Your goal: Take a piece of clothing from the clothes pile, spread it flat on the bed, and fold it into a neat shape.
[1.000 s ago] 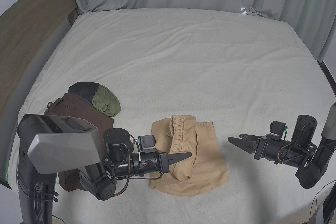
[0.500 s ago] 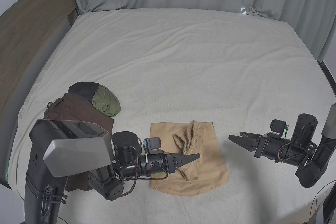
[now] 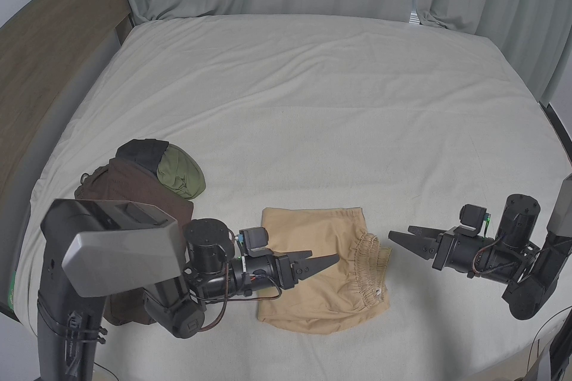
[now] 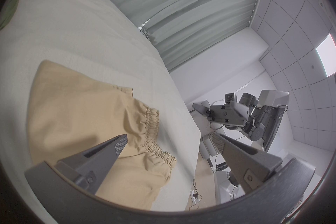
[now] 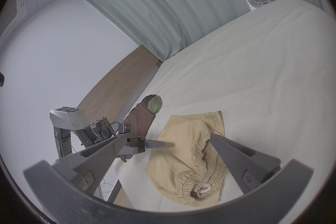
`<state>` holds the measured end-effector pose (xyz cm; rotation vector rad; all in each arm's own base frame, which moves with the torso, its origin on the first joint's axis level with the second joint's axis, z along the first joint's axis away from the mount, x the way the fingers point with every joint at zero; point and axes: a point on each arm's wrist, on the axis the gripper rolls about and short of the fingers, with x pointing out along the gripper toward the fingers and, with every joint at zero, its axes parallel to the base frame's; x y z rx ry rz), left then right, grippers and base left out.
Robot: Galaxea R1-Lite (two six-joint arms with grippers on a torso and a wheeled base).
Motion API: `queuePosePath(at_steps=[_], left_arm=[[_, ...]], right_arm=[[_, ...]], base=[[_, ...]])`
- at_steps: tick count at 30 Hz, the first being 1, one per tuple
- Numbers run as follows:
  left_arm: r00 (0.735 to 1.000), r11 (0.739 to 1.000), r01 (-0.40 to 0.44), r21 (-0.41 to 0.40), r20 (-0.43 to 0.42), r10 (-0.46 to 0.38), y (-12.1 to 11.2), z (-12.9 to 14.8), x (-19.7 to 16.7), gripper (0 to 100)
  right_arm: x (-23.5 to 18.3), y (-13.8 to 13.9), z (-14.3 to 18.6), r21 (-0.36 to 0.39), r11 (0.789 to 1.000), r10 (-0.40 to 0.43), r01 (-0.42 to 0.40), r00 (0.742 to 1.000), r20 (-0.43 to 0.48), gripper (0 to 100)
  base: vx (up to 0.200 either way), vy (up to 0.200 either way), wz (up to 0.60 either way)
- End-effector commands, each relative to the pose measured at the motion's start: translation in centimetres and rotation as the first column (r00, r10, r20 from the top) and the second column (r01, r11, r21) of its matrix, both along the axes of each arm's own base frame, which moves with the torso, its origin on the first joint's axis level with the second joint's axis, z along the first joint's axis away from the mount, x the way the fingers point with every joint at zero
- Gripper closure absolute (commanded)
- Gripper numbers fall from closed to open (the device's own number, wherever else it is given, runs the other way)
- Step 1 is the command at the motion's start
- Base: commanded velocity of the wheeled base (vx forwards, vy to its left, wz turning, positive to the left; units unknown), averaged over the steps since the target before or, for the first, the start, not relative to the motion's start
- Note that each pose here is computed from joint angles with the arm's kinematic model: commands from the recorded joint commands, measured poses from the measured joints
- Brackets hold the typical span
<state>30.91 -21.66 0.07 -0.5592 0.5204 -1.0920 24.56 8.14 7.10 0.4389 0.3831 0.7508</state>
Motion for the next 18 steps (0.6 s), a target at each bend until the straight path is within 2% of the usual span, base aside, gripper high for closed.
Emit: queuePosePath(at_steps=[1,10,14,18], left_arm=[[0.999,0.999,-0.027,-0.021,0.036,0.027,1.5,2.3,0.0,0],[0.980,0.990,-0.135,-0.031,0.146,0.138,6.0,5.7,0.8,0],[0.971,0.987,-0.159,-0.032,0.176,0.162,7.2,6.8,0.5,0],[0.956,0.982,-0.181,-0.056,0.224,0.189,9.4,8.8,0.4,0]], right_arm=[[-0.1,0.2,-0.3,-0.005,1.000,0.011,-0.011,1.000,-0.008,0],[-0.4,0.3,-0.2,-0.006,1.000,0.017,-0.017,1.000,-0.010,0],[-0.4,0.3,-0.3,-0.006,1.000,0.017,-0.017,1.000,-0.013,0],[-0.3,0.3,-0.4,-0.008,1.000,0.015,-0.016,1.000,-0.019,0]], base=[[0.000,0.000,0.00],[0.000,0.000,0.00],[0.000,0.000,0.00],[0.000,0.000,0.00]])
